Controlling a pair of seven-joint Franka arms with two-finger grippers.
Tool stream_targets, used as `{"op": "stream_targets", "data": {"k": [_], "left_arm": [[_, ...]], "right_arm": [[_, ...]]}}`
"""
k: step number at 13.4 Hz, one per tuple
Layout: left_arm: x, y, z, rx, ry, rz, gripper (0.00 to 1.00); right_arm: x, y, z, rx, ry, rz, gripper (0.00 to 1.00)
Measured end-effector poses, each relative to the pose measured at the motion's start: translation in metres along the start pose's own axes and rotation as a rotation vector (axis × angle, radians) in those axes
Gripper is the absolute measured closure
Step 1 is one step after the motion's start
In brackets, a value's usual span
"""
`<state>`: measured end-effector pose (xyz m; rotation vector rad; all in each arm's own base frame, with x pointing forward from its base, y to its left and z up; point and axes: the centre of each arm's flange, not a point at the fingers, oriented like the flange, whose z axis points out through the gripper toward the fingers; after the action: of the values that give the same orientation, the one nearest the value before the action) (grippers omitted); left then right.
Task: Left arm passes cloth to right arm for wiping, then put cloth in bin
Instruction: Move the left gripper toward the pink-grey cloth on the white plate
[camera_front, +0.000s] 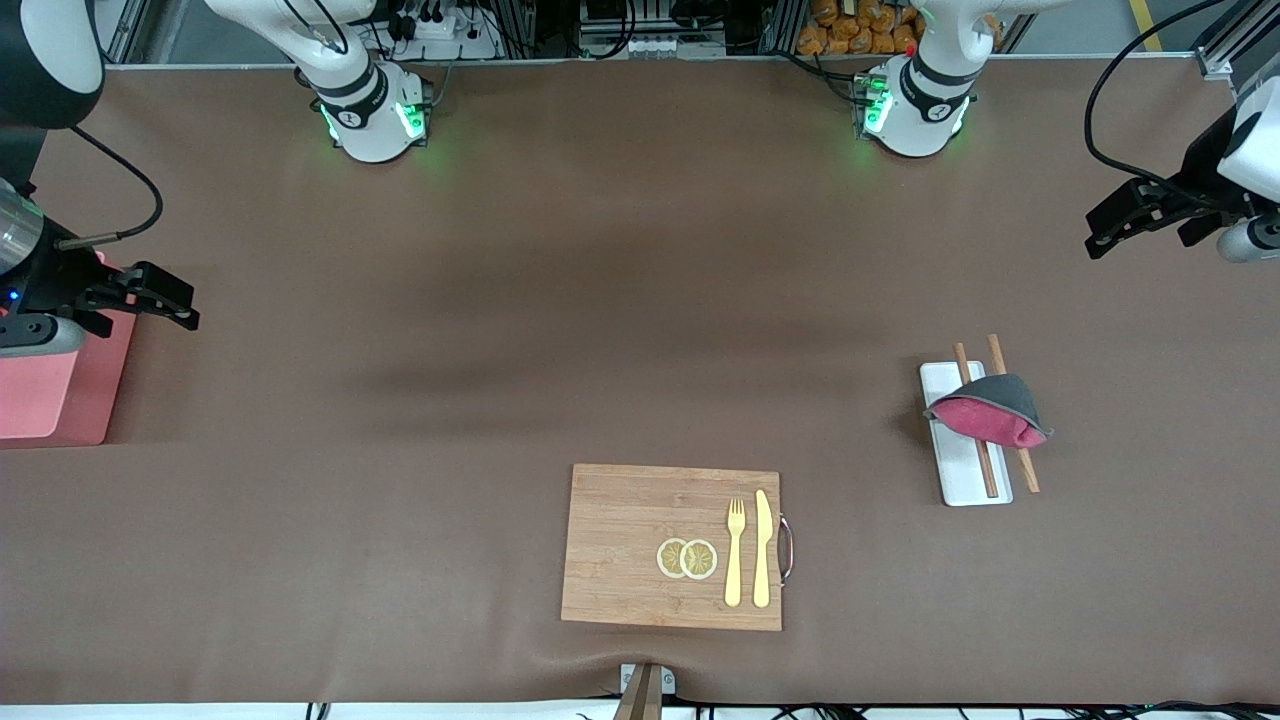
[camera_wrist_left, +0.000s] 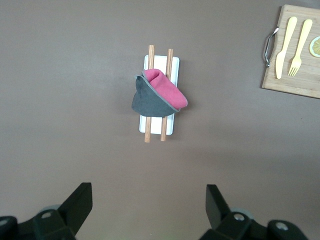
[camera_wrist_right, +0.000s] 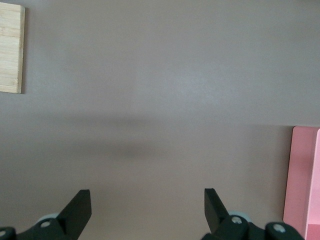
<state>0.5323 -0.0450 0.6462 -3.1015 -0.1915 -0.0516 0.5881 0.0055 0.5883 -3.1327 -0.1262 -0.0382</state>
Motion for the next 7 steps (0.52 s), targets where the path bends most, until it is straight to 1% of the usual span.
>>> {"op": "stream_targets", "data": {"k": [4, 7], "left_arm": [[0.0002, -0.0001, 0.0003, 0.0, -0.001, -0.001, 0.0], [0.0052, 0.0007, 0.0096, 0.002, -0.017, 0.003, 0.0]], "right_arm": [[0.0001, 0.0, -0.0001, 0.0, 0.001, 0.0, 0.0], [0.0001, -0.0001, -0.0001, 0.0, 0.001, 0.0, 0.0]]}}
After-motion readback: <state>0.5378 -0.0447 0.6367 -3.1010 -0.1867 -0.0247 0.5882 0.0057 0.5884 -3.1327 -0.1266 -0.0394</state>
